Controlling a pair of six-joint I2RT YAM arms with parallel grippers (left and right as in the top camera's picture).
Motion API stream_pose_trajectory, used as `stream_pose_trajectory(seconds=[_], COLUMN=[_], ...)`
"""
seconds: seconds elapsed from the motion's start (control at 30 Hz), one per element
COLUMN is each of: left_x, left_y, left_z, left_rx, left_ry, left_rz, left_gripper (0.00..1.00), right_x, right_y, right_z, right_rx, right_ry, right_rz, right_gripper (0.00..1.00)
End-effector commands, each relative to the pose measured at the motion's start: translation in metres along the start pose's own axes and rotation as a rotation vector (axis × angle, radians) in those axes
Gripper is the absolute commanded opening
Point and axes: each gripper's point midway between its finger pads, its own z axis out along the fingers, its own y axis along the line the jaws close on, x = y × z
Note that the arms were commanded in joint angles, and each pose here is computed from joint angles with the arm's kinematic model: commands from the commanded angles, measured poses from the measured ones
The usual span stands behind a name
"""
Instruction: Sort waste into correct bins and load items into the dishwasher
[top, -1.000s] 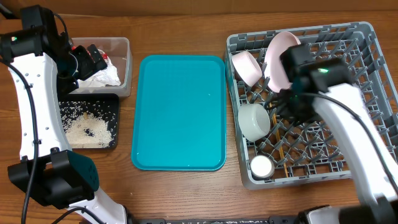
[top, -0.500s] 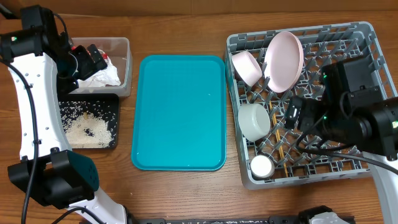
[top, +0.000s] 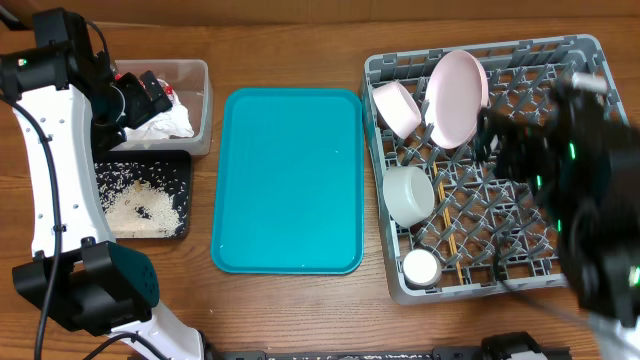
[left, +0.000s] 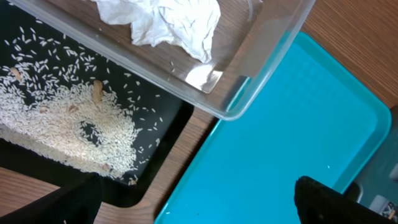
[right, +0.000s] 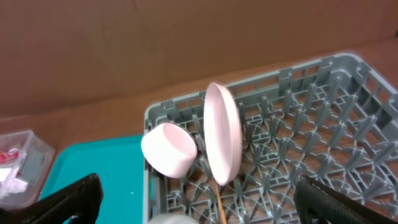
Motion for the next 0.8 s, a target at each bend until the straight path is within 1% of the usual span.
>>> stream_pose_trajectory(seconds=[0.0, 0.17, 0.3, 0.43, 0.57, 0.77], left_x=[-0.002, -0.002, -0.002, -0.002, -0.002, -0.002], left_y=[-0.002, -0.002, -0.002, -0.002, -0.002, -0.002], left_z=[-0.011, -0.011, -0.011, -0.011, -0.011, -0.011], left_rx=[0.007, 0.007, 0.007, 0.007, 0.007, 0.007], left_ry=[-0.033, -0.033, -0.033, -0.033, -0.033, -0.033], left_rz=[0.018, 0.018, 0.018, 0.018, 0.018, 0.018], left_gripper=[1.0, 1.0, 1.0, 1.0, 1.0, 1.0], right_x=[0.037, 0.078, 0.097, 0.113, 0.128, 0.15], right_y=[-0.019, -0.032, -0.038, -0.042, -0.046, -0.051], right_z=[-0.006, -0.003, 0.002, 0.008, 0.015, 0.024], right_rx=[-0.005, -0.045, -0.083, -0.11, -0.123, -0.131], right_ry=[-0.062, -0.223, -0.355, -0.443, -0.489, -0.491], right_rz=[-0.002, 0.009, 0.016, 0.022, 0.024, 0.022], right_gripper=[1.0, 1.0, 1.0, 1.0, 1.0, 1.0])
